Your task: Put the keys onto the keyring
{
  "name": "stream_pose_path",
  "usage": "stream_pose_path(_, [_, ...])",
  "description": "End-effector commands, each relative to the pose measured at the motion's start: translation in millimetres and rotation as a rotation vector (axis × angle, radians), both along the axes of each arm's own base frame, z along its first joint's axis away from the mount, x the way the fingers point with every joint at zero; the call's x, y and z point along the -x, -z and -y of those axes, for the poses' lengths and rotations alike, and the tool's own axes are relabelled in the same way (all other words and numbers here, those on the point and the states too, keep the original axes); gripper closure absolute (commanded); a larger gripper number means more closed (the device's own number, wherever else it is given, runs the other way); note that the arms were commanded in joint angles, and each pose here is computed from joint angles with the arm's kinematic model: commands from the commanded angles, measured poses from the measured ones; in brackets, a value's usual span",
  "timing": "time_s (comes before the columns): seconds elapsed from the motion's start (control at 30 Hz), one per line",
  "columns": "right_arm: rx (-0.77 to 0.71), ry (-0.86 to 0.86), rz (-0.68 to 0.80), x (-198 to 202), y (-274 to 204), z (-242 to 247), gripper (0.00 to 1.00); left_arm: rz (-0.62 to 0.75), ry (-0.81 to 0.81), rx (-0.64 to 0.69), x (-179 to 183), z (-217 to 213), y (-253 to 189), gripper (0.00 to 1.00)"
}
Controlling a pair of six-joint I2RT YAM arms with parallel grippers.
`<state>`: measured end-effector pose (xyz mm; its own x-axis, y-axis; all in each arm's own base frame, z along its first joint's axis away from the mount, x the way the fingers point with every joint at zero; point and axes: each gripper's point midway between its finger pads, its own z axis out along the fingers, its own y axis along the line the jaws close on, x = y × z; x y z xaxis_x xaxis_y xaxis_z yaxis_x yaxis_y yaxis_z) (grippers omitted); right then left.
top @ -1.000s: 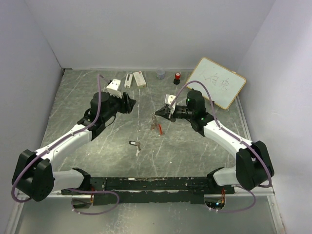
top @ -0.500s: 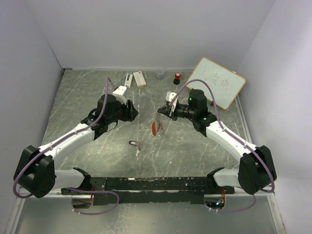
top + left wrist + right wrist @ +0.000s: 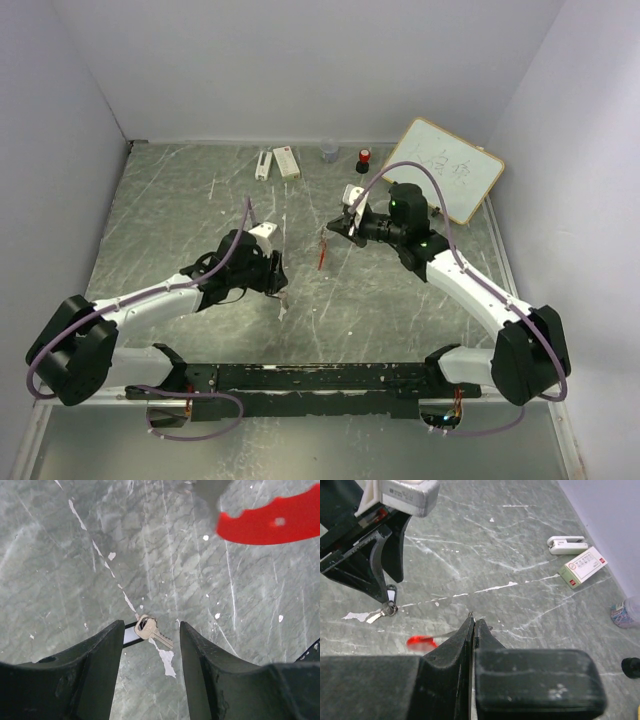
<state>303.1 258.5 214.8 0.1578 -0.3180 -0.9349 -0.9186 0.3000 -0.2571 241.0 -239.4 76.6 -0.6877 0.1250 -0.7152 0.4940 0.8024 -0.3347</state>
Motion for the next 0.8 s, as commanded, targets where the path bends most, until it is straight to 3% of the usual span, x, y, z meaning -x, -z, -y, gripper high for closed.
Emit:
stream_pose_path(0.0, [-0.031,0.015,0.043,1,-20,4,1.00,0.015,0.001,0.001,1,2,2,0.41])
stream_pose_path(0.77, [-0.022,0.043,0.029,9,-12,12,1.00,0.085,0.098,-0.216,-9,8,41,0.46])
